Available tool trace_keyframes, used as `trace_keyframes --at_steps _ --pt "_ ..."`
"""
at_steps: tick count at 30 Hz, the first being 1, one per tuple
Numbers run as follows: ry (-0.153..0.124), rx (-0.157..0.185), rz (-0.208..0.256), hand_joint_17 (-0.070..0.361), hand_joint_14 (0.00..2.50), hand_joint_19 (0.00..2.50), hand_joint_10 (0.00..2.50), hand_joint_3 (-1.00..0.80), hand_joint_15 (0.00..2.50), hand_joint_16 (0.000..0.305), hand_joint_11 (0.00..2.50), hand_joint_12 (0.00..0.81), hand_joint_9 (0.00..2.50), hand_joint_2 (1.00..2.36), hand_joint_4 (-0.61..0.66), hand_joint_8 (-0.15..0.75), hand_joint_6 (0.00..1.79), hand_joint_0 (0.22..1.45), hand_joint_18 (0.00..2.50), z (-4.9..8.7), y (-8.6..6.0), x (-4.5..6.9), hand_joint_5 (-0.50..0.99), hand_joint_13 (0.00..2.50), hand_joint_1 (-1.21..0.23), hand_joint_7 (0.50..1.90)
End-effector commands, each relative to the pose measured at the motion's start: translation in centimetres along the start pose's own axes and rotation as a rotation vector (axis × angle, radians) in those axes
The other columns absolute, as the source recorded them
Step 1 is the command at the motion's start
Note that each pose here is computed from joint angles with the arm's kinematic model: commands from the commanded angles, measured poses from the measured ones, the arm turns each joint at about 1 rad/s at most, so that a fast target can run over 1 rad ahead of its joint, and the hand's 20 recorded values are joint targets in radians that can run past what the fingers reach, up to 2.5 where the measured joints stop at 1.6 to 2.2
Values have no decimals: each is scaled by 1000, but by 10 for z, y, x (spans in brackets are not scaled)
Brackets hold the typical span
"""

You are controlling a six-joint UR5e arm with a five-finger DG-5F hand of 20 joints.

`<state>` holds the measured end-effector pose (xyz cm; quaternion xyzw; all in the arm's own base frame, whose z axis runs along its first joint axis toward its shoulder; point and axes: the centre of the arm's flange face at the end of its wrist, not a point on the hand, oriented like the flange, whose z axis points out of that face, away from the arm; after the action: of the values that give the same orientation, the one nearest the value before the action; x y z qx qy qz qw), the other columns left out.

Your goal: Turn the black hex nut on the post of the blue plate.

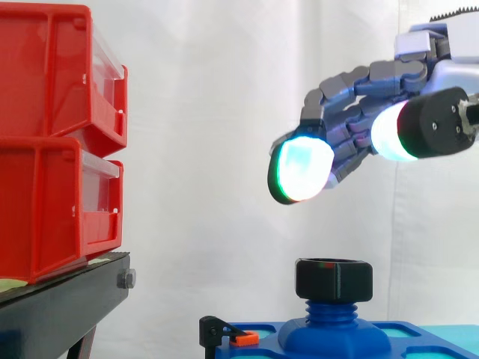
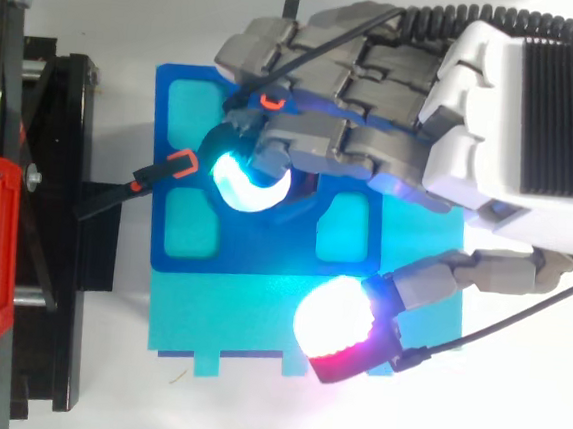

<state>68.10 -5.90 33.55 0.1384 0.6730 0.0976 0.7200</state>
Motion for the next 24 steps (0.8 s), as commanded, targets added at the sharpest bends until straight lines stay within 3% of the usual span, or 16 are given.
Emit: trace_keyframes --at_steps 1,5,9,10,12,16,18,24 --pt "28 17 -6 139 6 529 5 -500 149 62 92 370 279 1000 230 272 504 432 307 -3 -3 3 -207 335 -553 955" --pt "32 9 6 139 7 530 4 -500 154 62 88 368 279 1000 225 272 504 434 307 -3 2 4 -208 338 -553 954" --pt "24 10 52 138 6 538 3 -500 144 61 81 368 279 1000 225 271 504 436 304 -3 -5 2 -208 339 -548 955" --pt "18 -21 71 138 6 538 3 -500 147 61 88 367 278 1000 224 271 504 437 304 -1 -3 2 -207 338 -548 955" --pt "18 -41 72 138 7 541 4 -500 152 61 89 366 280 1000 223 269 504 439 309 1 0 2 -207 342 -543 954" --pt "27 -90 77 137 8 538 3 -500 156 61 87 366 280 1000 222 269 504 439 309 6 1 15 -208 342 -543 955" --pt "30 -89 79 137 6 538 3 -500 153 61 86 366 280 1000 223 270 504 439 312 10 -1 22 -207 343 -543 952" --pt "11 -96 87 137 7 538 3 -500 154 61 89 365 279 1000 224 269 504 442 315 14 1 18 -207 346 -537 956"
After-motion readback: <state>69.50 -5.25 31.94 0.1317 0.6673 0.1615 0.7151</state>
